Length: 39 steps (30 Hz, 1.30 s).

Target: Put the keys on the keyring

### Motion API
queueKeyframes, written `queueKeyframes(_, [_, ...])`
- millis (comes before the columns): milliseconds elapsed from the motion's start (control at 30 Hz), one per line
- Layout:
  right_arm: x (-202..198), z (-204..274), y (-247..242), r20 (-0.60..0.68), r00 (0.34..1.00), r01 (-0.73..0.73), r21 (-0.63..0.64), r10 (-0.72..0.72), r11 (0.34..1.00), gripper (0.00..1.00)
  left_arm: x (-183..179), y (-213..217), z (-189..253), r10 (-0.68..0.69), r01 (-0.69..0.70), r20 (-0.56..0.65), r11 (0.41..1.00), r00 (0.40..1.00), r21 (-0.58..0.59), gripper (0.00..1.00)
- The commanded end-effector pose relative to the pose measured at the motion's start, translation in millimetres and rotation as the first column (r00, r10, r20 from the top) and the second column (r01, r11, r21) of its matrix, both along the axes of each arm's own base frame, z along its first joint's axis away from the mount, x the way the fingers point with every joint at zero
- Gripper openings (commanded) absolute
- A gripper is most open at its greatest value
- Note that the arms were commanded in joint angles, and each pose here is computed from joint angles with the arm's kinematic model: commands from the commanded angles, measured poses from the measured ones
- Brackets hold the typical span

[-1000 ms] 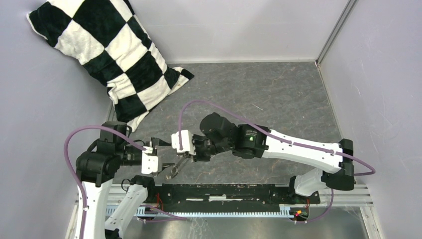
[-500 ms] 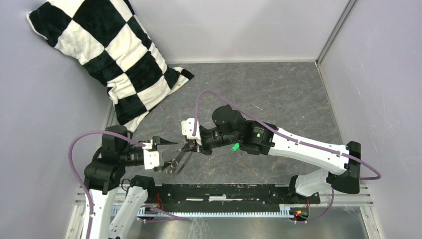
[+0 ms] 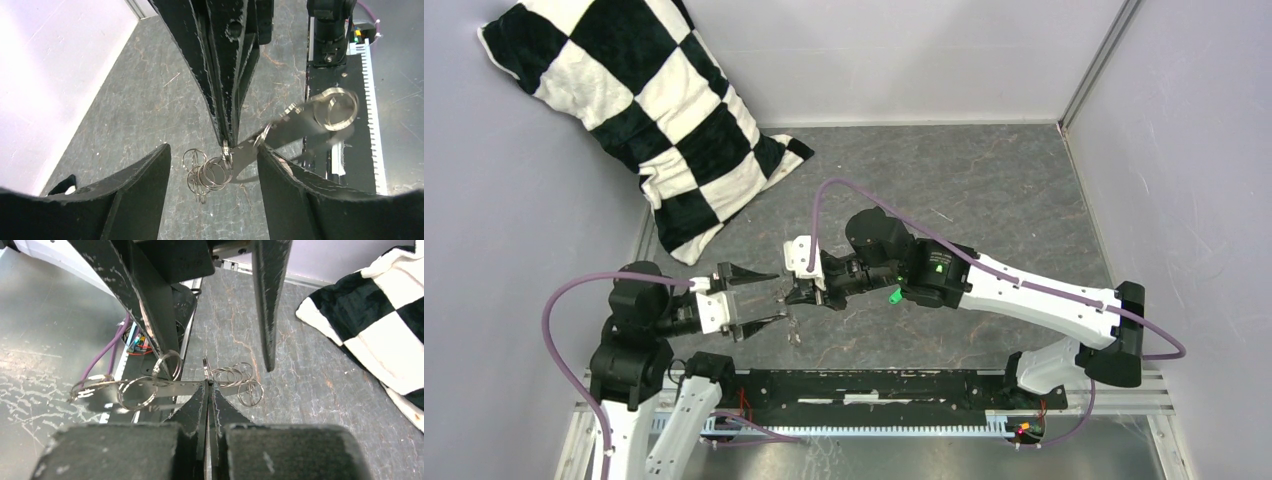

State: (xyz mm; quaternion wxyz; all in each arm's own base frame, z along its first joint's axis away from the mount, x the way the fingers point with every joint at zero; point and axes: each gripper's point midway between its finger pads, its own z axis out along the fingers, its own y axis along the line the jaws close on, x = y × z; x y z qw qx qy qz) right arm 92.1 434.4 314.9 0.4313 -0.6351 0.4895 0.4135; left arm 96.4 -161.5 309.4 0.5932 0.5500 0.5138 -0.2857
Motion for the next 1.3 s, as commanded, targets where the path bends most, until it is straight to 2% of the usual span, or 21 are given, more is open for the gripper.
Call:
queueKeyframes(0, [0.7, 20.8, -3.4, 0.051, 0.999, -0.018, 0.005, 0.017, 1.0, 0.01, -0.3, 0.7, 7.9, 0.006, -0.005, -0.059, 1.0, 0.998, 0.011, 0.73])
queueKeyframes(167, [4.4, 14.1, -10.0, 0.07, 0.998, 0.004, -0.028, -0.002, 1.0, 0.01, 9.5, -0.3, 11.6, 0.009, -0.006, -0.102, 1.0, 0.995, 0.024, 0.82])
queueKeyframes(300, [2.7, 12.6, -12.0, 0.066, 0.998, -0.004, -0.039, 0.006, 0.999, 0.01, 10.4, 0.7, 12.0, -0.017, 0.02, -0.05, 0.998, 0.999, 0.064, 0.83])
queueKeyframes(567, [4.0, 8.7, -11.4, 0.055, 0.998, 0.008, -0.05, -0.005, 0.999, 0.01, 11.3, 1.3, -4.8, -0.097, 0.095, 0.002, 0.985, 0.995, 0.147, 0.75])
queueKeyframes(767, [5.1, 12.2, -9.1, 0.066, 0.998, 0.002, -0.051, 0.001, 0.999, 0.01, 11.4, 3.6, -5.2, -0.115, 0.109, 0.023, 0.976, 0.993, 0.187, 0.6])
queueKeyframes(900, [5.7, 11.1, -5.9, 0.067, 0.998, -0.003, -0.052, 0.007, 0.999, 0.01, 4.3, 2.4, -6.6, -0.139, 0.138, -0.004, 0.974, 0.99, 0.181, 0.53])
queueKeyframes(1167, [8.8, 6.0, -3.5, 0.07, 0.998, 0.007, -0.068, -0.003, 0.998, 0.01, -17.7, 2.4, -5.8, -0.201, 0.206, -0.047, 0.961, 0.978, 0.185, 0.57])
queueKeyframes(1267, [7.5, 7.3, -2.0, 0.062, 0.998, 0.001, -0.064, 0.003, 0.998, 0.01, -15.0, 2.5, -5.6, -0.2, 0.205, -0.044, 0.96, 0.979, 0.19, 0.53])
